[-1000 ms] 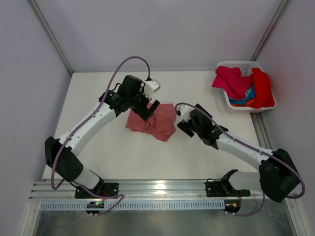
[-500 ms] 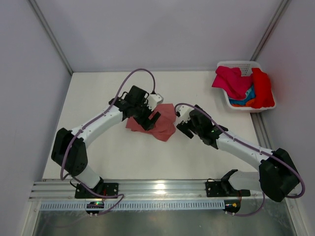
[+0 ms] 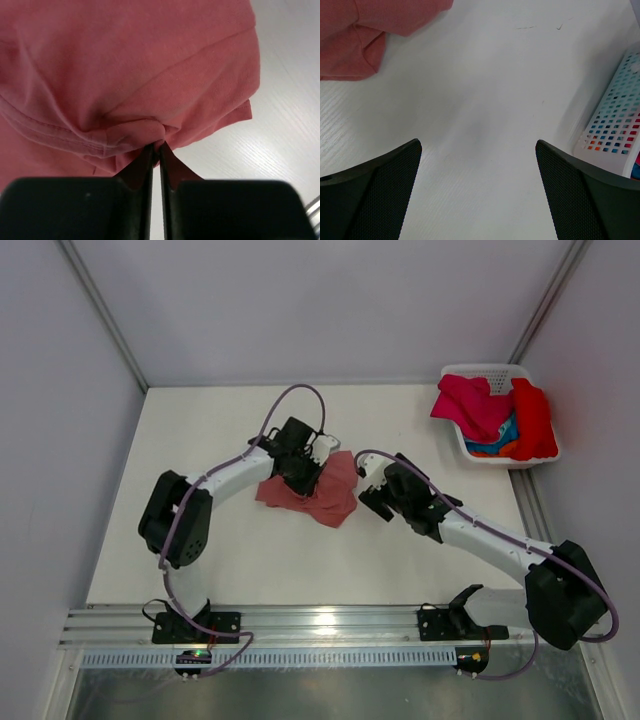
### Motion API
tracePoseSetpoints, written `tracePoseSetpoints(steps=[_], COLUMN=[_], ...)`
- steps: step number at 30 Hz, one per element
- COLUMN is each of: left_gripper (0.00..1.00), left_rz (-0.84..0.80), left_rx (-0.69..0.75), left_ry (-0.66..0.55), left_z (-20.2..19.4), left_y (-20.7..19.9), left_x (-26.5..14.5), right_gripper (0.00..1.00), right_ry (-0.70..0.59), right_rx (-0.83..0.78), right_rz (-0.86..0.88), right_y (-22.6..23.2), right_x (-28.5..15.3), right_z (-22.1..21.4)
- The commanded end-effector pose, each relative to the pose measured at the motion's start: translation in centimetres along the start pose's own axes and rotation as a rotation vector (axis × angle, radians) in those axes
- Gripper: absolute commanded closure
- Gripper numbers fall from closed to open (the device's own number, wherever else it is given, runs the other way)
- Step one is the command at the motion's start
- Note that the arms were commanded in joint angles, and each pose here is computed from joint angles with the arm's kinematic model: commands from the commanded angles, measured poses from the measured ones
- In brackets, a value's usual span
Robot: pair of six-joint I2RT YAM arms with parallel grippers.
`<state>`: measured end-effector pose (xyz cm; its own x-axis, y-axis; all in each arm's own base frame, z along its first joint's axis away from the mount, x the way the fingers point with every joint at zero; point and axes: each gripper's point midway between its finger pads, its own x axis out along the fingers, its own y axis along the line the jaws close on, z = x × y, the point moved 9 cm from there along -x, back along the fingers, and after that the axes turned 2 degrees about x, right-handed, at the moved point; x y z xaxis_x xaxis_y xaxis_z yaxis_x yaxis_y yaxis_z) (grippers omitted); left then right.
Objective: Fold and stack the t-shirts
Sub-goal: Move the tshirt to the center of the board
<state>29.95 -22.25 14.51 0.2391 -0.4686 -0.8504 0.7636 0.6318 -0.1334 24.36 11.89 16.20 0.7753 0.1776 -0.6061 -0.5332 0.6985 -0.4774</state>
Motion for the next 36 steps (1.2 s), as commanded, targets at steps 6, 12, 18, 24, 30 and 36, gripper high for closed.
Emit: tracePoseSetpoints(steps=[6, 12, 18, 24, 30, 36], left_gripper=[1.0, 1.0, 1.0, 1.0, 0.99, 1.0], left_rz=[0.108, 0.282, 0.433, 0.58, 0.447, 0.247], left_rx=[0.035, 0.055, 0.1, 0.099, 0.14, 0.191], left_ry=[-0.158, -0.335, -0.666, -0.848, -0.842, -0.565], left_z=[4.4, 9.2, 13.6, 13.2, 11.4, 8.6], left_y=[0.5, 0.8, -1.1, -2.2, -3.7, -3.3], left_x=[-2.8, -11.8, -26.1, -34.0, -33.3, -24.8], right_gripper=[0.01, 0.01, 0.01, 0.01, 0.01, 0.01], right_ry=[-0.047, -0.051, -0.043, -0.047, -0.037, -0.027], right_rx=[0.021, 0.023, 0.022, 0.025, 0.022, 0.021], right_rz=[-0.035, -0.04, -0.047, -0.052, -0.042, -0.054], right_y=[-0.8, -0.8, -0.9, -0.9, -0.8, -0.9], right_x=[0.1, 0.0, 0.1, 0.0, 0.2, 0.3], right_z=[1.5, 1.6, 1.6, 1.6, 1.6, 1.5])
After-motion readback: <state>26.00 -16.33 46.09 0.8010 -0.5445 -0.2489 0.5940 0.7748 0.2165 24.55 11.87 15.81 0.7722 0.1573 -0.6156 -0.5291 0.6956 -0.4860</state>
